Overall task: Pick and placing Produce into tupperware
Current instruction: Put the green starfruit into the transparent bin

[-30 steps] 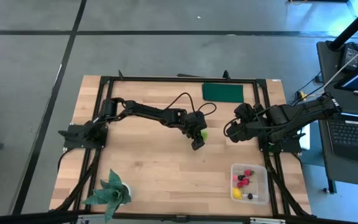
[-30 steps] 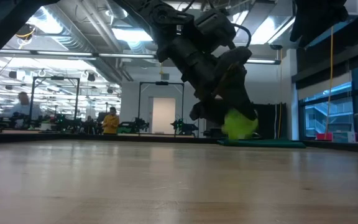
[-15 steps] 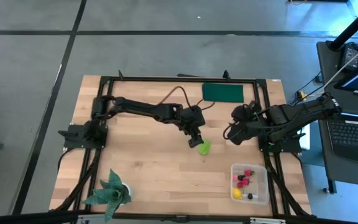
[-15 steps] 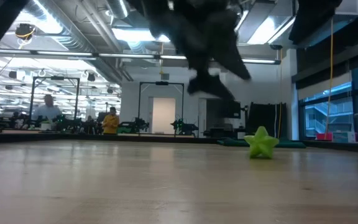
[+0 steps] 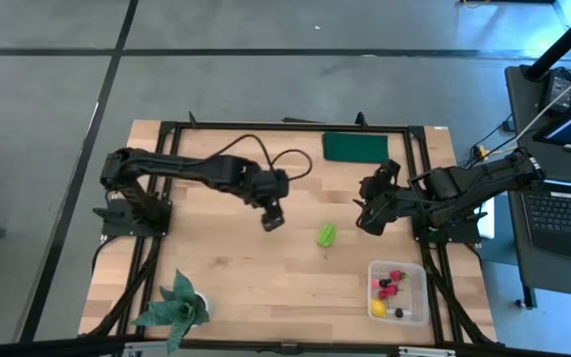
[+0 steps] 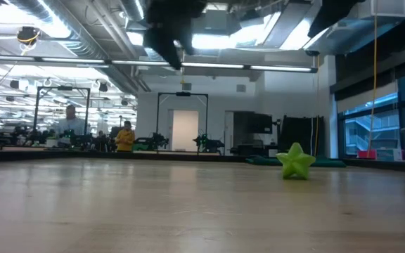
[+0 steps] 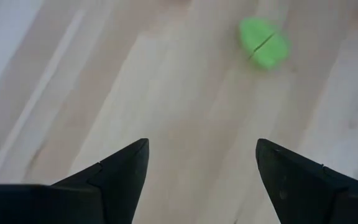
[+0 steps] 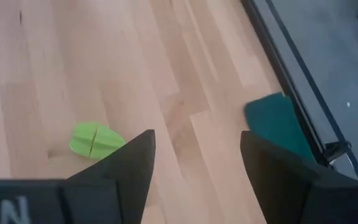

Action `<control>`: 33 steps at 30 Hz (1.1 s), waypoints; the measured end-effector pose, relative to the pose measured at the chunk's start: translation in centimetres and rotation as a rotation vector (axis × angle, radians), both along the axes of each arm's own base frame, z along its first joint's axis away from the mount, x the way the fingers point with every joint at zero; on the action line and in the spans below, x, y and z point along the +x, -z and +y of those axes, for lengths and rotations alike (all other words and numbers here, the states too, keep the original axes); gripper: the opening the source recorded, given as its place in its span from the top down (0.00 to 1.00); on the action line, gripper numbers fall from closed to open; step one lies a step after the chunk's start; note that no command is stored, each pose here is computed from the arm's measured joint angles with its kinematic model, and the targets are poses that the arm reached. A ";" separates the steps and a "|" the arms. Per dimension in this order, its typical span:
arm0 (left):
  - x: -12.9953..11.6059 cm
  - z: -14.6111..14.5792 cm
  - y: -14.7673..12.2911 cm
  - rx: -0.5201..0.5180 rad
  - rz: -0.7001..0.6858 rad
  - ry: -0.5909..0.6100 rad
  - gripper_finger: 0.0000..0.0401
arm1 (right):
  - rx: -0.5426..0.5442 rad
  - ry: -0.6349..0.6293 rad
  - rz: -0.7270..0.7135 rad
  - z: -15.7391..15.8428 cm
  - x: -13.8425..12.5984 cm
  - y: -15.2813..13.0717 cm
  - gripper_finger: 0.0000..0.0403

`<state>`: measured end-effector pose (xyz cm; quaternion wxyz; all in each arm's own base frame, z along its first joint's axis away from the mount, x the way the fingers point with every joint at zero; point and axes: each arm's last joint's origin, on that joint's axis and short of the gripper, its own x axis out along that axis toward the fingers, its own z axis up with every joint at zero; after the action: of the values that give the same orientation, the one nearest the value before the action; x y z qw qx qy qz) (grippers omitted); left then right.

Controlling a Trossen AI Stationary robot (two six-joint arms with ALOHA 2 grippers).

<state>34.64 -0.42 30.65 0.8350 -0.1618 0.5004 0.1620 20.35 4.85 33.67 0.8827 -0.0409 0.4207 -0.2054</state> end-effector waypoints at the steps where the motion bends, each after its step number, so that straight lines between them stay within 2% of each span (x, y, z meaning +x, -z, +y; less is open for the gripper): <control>1: -0.5 -0.4 -0.2 0.011 0.022 -0.013 0.29 | -0.001 -0.003 -0.004 0.0 0.0 0.0 0.41; 3: -1.5 -1.1 -0.2 0.025 0.087 -0.025 0.29 | -0.001 -0.009 -0.017 0.0 0.2 -0.1 0.41; 9: -3.5 -3.5 0.2 0.077 0.272 0.054 0.29 | -0.038 -0.100 -0.030 0.2 0.6 -0.4 0.41; 14: -4.1 -5.3 0.3 0.094 0.300 0.094 0.29 | -0.022 -0.194 0.014 0.6 1.1 -0.1 0.39; 19: -4.3 -6.4 0.3 0.114 0.289 0.089 0.29 | -0.032 -0.287 0.088 1.1 2.3 1.0 0.26; 23: -4.3 -6.6 0.3 0.109 0.277 0.045 0.29 | -0.107 -0.217 0.145 1.3 3.9 2.6 0.14; 28: -4.4 -7.0 0.3 0.127 0.263 0.020 0.29 | -0.165 -0.265 0.289 1.4 6.0 5.2 0.06; 31: -4.4 -7.1 0.2 0.126 0.254 0.001 0.29 | -0.177 -0.407 0.401 1.9 7.0 6.8 0.05; 33: -4.5 -7.3 0.2 0.125 0.249 -0.013 0.29 | -0.137 -0.550 0.456 2.3 7.5 7.7 0.04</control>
<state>30.18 -7.67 30.40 0.7737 -0.0915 0.5881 0.2169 27.88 7.17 25.94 0.7836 -0.2562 0.5653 0.0265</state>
